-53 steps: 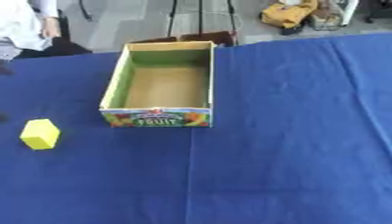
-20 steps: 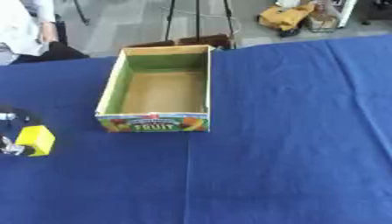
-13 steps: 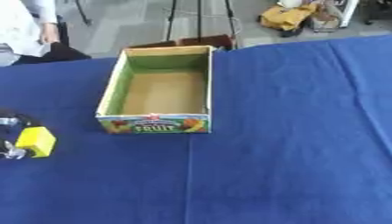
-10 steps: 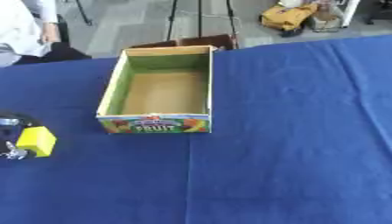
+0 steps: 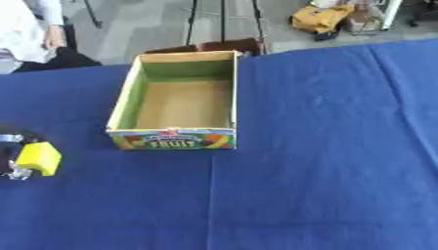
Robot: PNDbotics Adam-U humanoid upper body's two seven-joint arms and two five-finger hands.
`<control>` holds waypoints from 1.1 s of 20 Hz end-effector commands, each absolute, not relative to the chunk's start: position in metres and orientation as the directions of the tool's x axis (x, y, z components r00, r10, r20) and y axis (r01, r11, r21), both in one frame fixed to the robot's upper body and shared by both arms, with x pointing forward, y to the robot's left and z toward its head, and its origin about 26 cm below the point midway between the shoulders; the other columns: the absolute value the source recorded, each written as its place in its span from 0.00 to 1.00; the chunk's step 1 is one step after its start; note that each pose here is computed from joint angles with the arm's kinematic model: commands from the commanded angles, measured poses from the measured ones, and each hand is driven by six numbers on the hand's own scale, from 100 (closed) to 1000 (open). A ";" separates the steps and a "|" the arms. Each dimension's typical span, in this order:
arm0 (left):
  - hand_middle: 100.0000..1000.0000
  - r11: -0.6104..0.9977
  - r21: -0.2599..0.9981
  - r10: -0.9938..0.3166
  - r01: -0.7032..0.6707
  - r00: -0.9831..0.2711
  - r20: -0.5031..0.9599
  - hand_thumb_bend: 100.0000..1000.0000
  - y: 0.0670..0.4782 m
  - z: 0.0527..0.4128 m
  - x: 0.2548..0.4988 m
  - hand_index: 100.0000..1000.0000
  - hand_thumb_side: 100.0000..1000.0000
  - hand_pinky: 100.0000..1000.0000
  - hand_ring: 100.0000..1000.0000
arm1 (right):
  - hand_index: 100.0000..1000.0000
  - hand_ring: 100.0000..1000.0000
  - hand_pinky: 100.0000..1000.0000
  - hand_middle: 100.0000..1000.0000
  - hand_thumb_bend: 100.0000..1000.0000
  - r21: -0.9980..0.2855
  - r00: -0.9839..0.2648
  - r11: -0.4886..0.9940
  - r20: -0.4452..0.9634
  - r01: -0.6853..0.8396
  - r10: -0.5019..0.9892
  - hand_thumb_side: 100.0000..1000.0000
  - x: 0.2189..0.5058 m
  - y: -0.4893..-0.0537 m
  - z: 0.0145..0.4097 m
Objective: Pick up objects on the table and place them in the box.
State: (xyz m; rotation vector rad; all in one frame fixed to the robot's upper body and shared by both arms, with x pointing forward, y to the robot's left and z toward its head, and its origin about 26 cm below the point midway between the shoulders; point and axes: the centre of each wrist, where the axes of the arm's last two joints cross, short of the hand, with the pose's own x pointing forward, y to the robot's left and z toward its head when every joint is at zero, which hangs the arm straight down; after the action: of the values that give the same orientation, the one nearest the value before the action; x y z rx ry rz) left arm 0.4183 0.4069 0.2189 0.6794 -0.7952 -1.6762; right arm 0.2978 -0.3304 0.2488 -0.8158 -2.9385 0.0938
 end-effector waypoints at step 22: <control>0.60 -0.167 0.873 -0.973 0.457 -0.219 -0.072 0.00 0.406 0.241 0.416 0.79 0.46 0.33 0.58 | 0.72 0.66 0.64 0.51 0.00 -0.068 -0.845 0.846 0.052 0.528 0.532 1.00 0.293 -0.334 0.258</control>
State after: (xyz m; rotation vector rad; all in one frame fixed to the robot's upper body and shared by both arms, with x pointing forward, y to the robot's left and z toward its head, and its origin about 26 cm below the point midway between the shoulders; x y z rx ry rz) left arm 0.4196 0.4007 0.2230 0.7501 -0.8811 -1.6542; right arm 0.2972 -0.3321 0.2487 -0.8297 -2.9240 0.0663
